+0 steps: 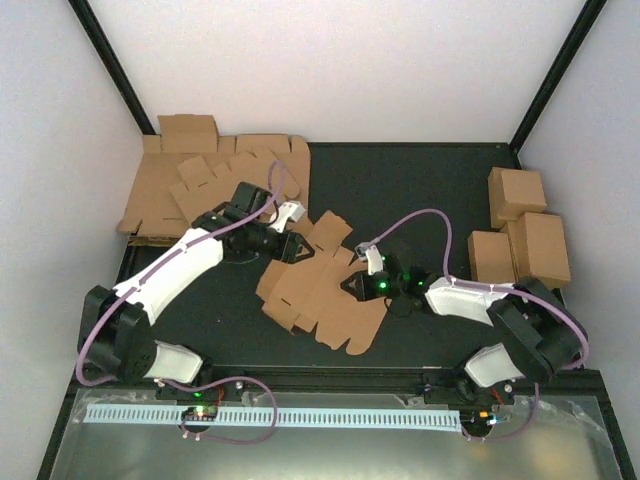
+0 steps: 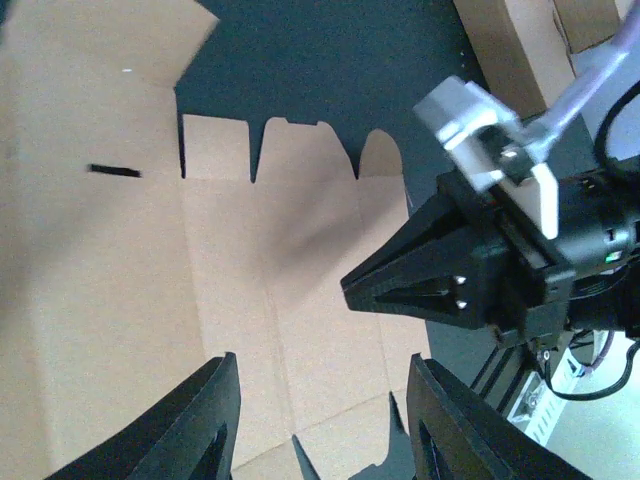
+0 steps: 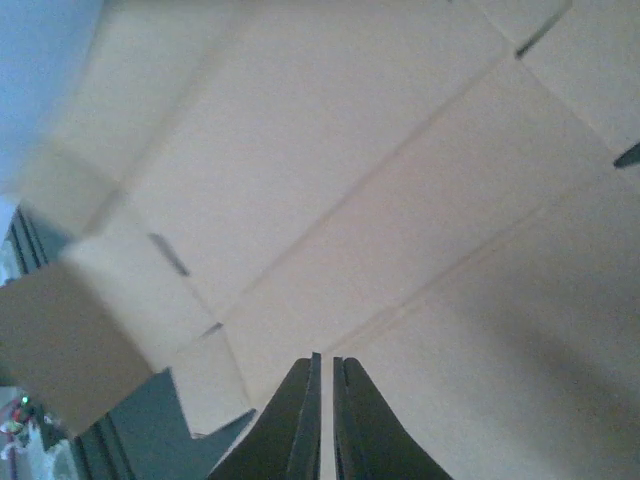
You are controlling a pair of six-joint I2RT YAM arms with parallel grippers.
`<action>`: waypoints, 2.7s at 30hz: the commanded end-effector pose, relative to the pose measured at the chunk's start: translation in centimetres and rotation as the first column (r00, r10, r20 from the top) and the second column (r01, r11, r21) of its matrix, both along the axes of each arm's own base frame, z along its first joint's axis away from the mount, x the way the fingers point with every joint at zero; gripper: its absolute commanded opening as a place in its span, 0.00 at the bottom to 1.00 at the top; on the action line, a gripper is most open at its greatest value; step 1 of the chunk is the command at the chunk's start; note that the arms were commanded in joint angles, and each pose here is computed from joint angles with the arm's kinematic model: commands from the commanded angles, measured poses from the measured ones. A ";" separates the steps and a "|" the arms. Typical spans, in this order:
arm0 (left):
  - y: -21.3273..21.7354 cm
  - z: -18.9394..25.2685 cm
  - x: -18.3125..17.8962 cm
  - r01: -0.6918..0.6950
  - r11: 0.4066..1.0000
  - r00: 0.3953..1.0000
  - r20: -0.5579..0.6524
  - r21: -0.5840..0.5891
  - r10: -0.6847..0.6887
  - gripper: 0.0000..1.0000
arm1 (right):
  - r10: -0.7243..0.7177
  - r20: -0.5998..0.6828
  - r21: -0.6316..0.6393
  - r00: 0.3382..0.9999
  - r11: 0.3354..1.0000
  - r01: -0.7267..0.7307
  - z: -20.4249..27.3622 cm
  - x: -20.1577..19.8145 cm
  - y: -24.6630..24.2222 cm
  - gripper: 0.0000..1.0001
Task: Fold the paper box
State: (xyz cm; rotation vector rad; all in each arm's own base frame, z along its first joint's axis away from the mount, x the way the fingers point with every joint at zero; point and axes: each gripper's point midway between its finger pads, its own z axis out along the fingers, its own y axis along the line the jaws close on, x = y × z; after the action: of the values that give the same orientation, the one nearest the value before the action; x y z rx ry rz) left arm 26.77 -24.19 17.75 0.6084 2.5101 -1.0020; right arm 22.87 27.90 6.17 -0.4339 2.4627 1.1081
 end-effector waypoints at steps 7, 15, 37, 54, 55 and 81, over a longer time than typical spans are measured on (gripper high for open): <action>-0.1 -1.9 -1.1 -0.009 0.998 0.998 -0.057 -0.066 0.005 0.45 | -0.047 -0.006 0.109 0.999 0.993 0.047 1.8 0.4 0.5 0.12; 5.5 1.1 1.8 -0.254 0.967 0.962 0.099 -0.007 0.253 0.48 | -0.078 -0.039 0.099 0.996 0.992 0.081 1.7 0.5 0.6 0.19; 13.4 -9.7 3.8 -0.659 0.725 0.746 0.051 0.201 0.664 0.91 | -0.083 -0.128 0.061 0.988 0.994 0.091 -1.7 0.7 3.2 0.24; 8.4 -13.0 2.2 -0.421 0.900 0.897 -0.098 0.112 0.431 0.84 | -0.075 -0.179 0.008 0.981 0.997 0.078 -4.9 -0.2 2.6 0.02; 8.1 -13.1 2.1 -0.407 0.907 0.902 -0.110 0.104 0.417 0.82 | -0.075 -0.182 0.006 0.981 0.997 0.077 -5.0 -0.3 2.6 0.02; 5.1 -11.3 -1.0 -0.265 0.958 0.958 -0.080 0.112 0.275 0.45 | -0.074 -0.193 0.001 0.978 0.997 0.075 -5.6 -0.4 2.5 0.02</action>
State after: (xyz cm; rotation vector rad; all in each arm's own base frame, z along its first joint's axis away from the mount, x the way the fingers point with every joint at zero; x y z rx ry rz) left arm 26.49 -18.55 6.36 0.1759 2.6289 -0.8771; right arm 22.87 30.59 1.57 -0.2386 2.5895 1.1892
